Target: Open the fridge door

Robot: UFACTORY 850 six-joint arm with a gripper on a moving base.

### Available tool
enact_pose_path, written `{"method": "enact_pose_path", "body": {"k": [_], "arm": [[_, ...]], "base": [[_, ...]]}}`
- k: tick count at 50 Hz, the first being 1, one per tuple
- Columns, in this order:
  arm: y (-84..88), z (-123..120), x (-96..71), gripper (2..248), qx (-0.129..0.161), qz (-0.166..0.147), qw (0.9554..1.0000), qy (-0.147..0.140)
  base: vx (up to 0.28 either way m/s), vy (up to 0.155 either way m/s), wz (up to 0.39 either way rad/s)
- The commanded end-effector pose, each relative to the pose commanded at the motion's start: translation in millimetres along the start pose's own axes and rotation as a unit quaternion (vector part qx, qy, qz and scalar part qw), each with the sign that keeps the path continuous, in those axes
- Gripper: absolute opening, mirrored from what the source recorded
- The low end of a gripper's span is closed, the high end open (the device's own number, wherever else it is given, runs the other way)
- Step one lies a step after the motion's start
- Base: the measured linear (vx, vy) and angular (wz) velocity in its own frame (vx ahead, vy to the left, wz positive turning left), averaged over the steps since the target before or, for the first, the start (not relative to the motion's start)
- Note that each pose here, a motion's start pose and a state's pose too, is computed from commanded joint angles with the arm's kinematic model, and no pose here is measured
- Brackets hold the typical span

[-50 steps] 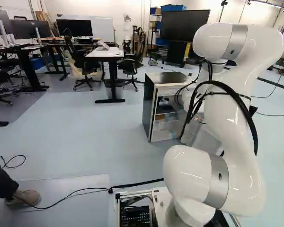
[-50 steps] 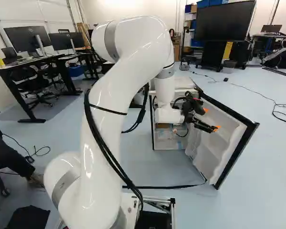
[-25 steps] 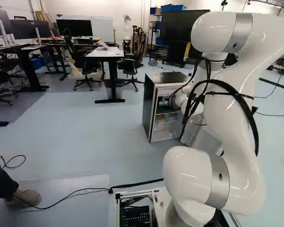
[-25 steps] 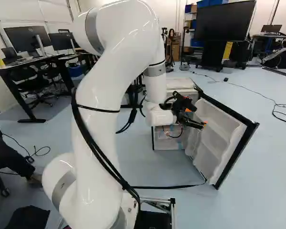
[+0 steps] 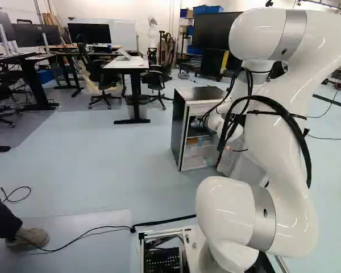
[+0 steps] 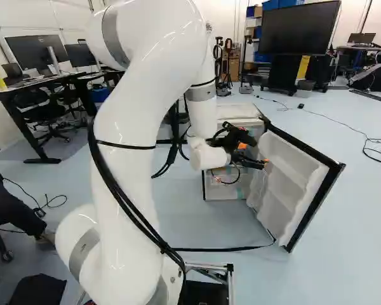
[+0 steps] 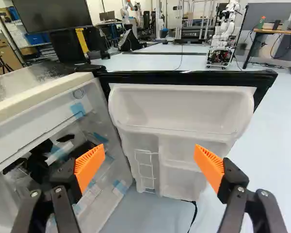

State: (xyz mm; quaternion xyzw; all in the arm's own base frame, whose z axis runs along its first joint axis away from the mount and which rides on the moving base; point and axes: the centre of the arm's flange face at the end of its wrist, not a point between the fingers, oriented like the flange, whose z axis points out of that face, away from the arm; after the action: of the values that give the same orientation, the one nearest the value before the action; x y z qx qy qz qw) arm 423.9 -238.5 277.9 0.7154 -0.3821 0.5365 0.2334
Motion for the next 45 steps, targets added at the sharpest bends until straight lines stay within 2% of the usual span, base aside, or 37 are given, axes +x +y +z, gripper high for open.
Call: {"method": "enact_pose_path", "body": {"k": [23,45], "arm": [[-3.5,-6,2.0,247,0.01,-0.003,0.9999,-0.001],[-16.4,-34,9.3,247,0.05,-0.016,0.9986,-0.005]], "base": [[0.0,0.0,0.0],[0.0,0.0,0.0]]}}
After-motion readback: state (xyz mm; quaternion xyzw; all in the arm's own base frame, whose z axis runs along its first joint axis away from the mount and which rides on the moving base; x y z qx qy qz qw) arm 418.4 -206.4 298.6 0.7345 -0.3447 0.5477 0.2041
